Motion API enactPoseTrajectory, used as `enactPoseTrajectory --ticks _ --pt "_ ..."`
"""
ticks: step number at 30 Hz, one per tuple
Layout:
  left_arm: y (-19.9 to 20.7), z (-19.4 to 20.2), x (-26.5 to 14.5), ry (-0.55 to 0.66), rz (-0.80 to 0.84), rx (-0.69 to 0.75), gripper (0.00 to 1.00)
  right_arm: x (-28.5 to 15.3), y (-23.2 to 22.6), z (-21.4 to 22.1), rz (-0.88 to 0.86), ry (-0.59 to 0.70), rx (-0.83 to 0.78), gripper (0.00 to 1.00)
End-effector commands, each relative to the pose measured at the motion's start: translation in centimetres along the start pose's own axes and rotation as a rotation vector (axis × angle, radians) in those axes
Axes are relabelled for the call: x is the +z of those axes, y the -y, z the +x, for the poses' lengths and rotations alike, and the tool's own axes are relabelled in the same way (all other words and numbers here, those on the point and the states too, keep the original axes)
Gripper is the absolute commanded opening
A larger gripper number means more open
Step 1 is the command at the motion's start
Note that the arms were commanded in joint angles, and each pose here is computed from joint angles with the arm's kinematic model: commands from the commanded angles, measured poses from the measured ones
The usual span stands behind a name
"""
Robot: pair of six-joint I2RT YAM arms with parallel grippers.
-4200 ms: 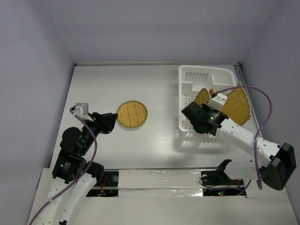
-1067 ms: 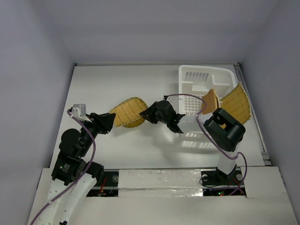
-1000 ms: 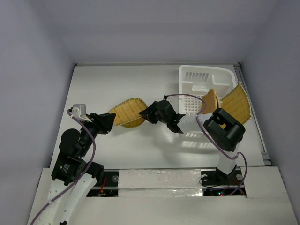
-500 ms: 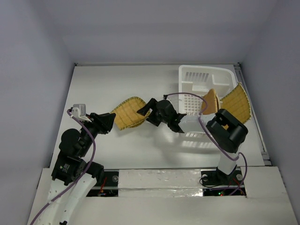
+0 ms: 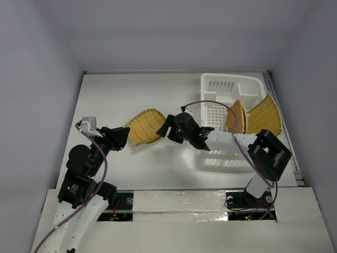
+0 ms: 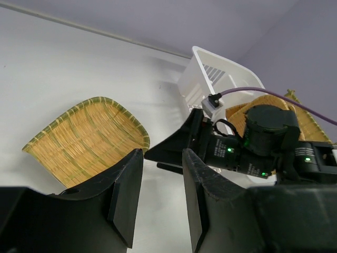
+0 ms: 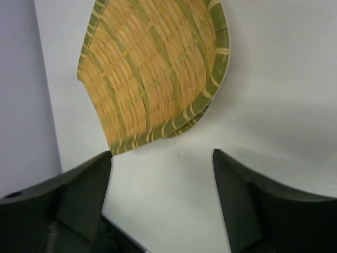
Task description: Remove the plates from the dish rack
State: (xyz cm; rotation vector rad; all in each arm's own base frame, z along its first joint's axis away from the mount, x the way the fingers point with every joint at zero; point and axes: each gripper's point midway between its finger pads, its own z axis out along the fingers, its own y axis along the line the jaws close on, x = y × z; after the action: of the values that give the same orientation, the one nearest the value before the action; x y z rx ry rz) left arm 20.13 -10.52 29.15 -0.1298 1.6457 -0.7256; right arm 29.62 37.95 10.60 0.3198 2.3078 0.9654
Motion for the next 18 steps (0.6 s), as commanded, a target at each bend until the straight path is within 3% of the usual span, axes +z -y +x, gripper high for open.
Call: enactPoseTrajectory --ticks 1,3,4,8,13,16,18 --pt "0.5 -0.9 -0.1 0.039 0.023 0.002 0.33 -4.2 -3.1 -2.4 -0.027 0.085 -0.097 0.71" --pt "0.6 -1.0 -0.1 0.041 0.026 0.002 0.33 -7.5 -3.7 -4.0 -0.030 0.129 -0.119 0.55" --pt "0.6 -0.9 -0.1 0.039 0.027 0.002 0.33 -8.7 -3.6 -5.3 -0.013 0.180 -0.139 0.35" --pt "0.6 -1.1 -0.3 0.047 0.028 0.003 0.32 -15.8 -2.4 -10.3 0.099 0.377 -0.185 0.00" --pt "0.8 -1.1 -0.4 0.049 0.040 0.004 0.31 -26.6 3.7 -14.9 0.381 0.601 -0.176 0.00" --pt "0.9 -1.0 -0.3 0.046 0.042 0.004 0.31 -30.6 6.5 -15.8 0.481 0.653 -0.158 0.00" --pt "0.9 -1.0 -0.3 0.044 0.042 0.004 0.31 -32.0 8.3 -16.1 0.564 0.661 -0.166 0.12"
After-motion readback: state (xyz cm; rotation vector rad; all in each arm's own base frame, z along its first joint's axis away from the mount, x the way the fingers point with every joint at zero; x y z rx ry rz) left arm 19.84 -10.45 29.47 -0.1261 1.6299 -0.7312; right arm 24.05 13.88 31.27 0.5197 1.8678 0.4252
